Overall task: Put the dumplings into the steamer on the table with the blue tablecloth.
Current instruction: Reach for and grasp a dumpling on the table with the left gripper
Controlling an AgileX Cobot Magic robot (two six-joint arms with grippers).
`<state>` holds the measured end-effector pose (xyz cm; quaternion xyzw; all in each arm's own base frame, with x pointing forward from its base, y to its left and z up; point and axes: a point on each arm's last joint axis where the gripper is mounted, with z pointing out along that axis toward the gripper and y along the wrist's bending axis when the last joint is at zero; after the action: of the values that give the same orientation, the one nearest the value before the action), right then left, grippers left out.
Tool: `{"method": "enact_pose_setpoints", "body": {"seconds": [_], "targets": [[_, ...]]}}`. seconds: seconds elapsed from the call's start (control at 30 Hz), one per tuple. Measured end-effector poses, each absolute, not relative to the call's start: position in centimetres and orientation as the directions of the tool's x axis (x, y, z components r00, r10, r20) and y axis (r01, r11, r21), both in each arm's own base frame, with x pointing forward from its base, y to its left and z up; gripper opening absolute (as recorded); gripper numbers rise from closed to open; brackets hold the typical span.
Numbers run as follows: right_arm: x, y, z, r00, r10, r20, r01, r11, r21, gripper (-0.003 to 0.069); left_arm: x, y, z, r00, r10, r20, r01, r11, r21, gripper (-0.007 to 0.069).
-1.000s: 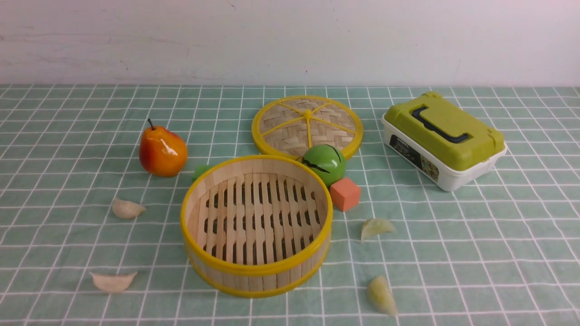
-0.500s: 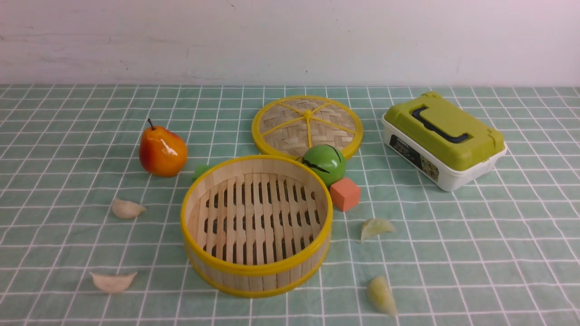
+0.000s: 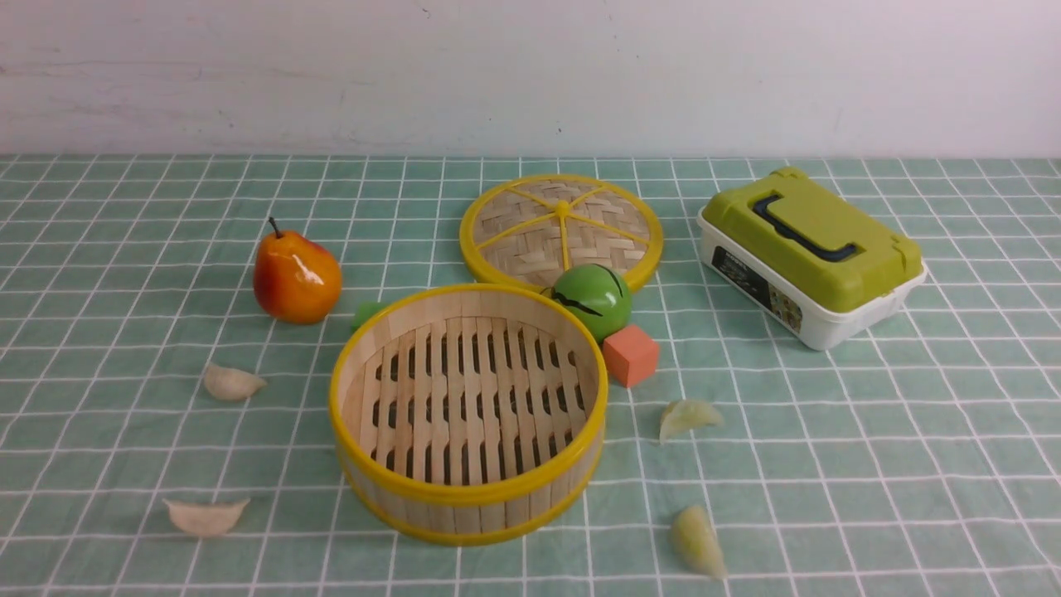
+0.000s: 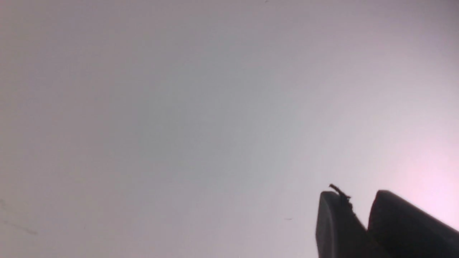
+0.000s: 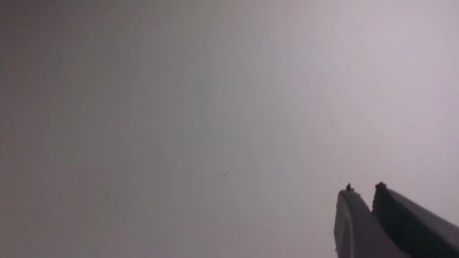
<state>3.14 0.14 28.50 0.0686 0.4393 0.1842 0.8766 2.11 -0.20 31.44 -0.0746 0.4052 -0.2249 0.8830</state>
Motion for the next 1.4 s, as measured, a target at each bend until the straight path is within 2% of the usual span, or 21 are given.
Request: {"method": "enact_pose_setpoints", "body": {"seconds": [0.03,0.07,0.17,0.23,0.27,0.33,0.4,0.47,0.57,0.6,0.63,0.7,0.9,1.0,1.07,1.17,1.2,1.4], "targets": [[3.0,0.1,29.7,0.531,0.362,-0.766,-0.244,0.931,0.27,0.0055,1.7,-0.3,33.5,0.57,-0.43,-0.7,0.324,0.901,-0.29,0.0013],[3.0,0.1,30.4,0.522,0.348,-0.779,-0.233,0.936,0.262,0.0036,1.6,-0.3,34.9,0.57,-0.416,-0.708,0.315,0.907,-0.278,-0.0012],[3.7,0.2,33.0,0.432,0.264,-0.863,-0.165,0.963,0.212,-0.001,3.0,-0.4,38.7,0.504,-0.35,-0.79,0.251,0.934,-0.254,-0.0014],[4.7,0.3,34.1,0.352,0.213,-0.911,-0.128,0.976,0.179,-0.0013,5.1,-0.5,39.8,0.424,-0.322,-0.846,0.208,0.944,-0.255,-0.0014],[6.0,0.4,34.1,0.257,0.168,-0.952,-0.099,0.984,0.147,-0.0012,7.4,-0.5,40.1,0.326,-0.314,-0.892,0.169,0.947,-0.272,-0.0014],[7.1,0.4,33.9,0.179,0.148,-0.973,-0.084,0.987,0.135,-0.001,9.4,-0.5,39.8,0.225,-0.322,-0.92,0.132,0.945,-0.299,-0.0014],[9.4,0.6,32.3,-0.013,0.126,-0.992,-0.057,0.99,0.127,-0.0008,13.1,-0.5,38.5,-0.025,-0.375,-0.927,0.025,0.927,-0.375,-0.0014],[10.9,0.7,30.8,-0.175,0.126,-0.976,-0.037,0.99,0.135,-0.0006,15.3,-0.6,37.1,-0.223,-0.419,-0.88,-0.074,0.908,-0.413,-0.0014],[12.4,1.0,28.1,-0.435,0.132,-0.89,-0.015,0.988,0.154,-0.0004,18.4,-0.9,35.0,-0.453,-0.43,-0.781,-0.177,0.902,-0.394,-0.0014],[12.5,1.0,27.9,-0.45,0.13,-0.884,-0.013,0.988,0.152,-0.0004,18.6,-1.0,34.9,-0.458,-0.43,-0.778,-0.18,0.902,-0.393,-0.0014],[13.0,1.3,26.9,-0.541,0.113,-0.833,-0.022,0.989,0.148,-0.0004,19.9,-1.2,34.0,-0.53,-0.433,-0.729,-0.207,0.9,-0.384,-0.0014],[13.6,2.1,25.8,-0.625,0.077,-0.777,-0.063,0.987,0.148,-0.0004,22.0,-1.4,32.6,-0.596,-0.441,-0.671,-0.237,0.895,-0.378,-0.0014],[14.8,4.2,26.0,-0.65,-0.043,-0.759,-0.222,0.966,0.135,-0.0002,26.2,-1.8,29.9,-0.672,-0.457,-0.583,-0.286,0.886,-0.364,0.0043],[15.0,5.3,25.7,-0.647,-0.116,-0.754,-0.306,0.945,0.117,-0.0001,29.2,-2.0,28.3,-0.692,-0.457,-0.559,-0.301,0.886,-0.351,0.0167],[15.0,5.7,25.5,-0.65,-0.136,-0.747,-0.329,0.937,0.117,-0.0001,31.0,-2.0,27.3,-0.702,-0.452,-0.551,-0.306,0.889,-0.34,0.0253],[15.0,5.9,25.4,-0.651,-0.146,-0.745,-0.341,0.933,0.115,-0.0001,32.8,-2.1,26.1,-0.72,-0.445,-0.532,-0.315,0.893,-0.32,0.0334],[15.0,6.0,25.4,-0.651,-0.148,-0.744,-0.343,0.932,0.114,-0.0001,34.4,-2.1,24.8,-0.74,-0.449,-0.501,-0.338,0.892,-0.3,0.0386],[15.1,6.0,25.4,-0.651,-0.148,-0.745,-0.343,0.933,0.114,-0.0001,39.2,-1.9,21.5,-0.764,-0.488,-0.422,-0.431,0.873,-0.229,0.0431]]}}
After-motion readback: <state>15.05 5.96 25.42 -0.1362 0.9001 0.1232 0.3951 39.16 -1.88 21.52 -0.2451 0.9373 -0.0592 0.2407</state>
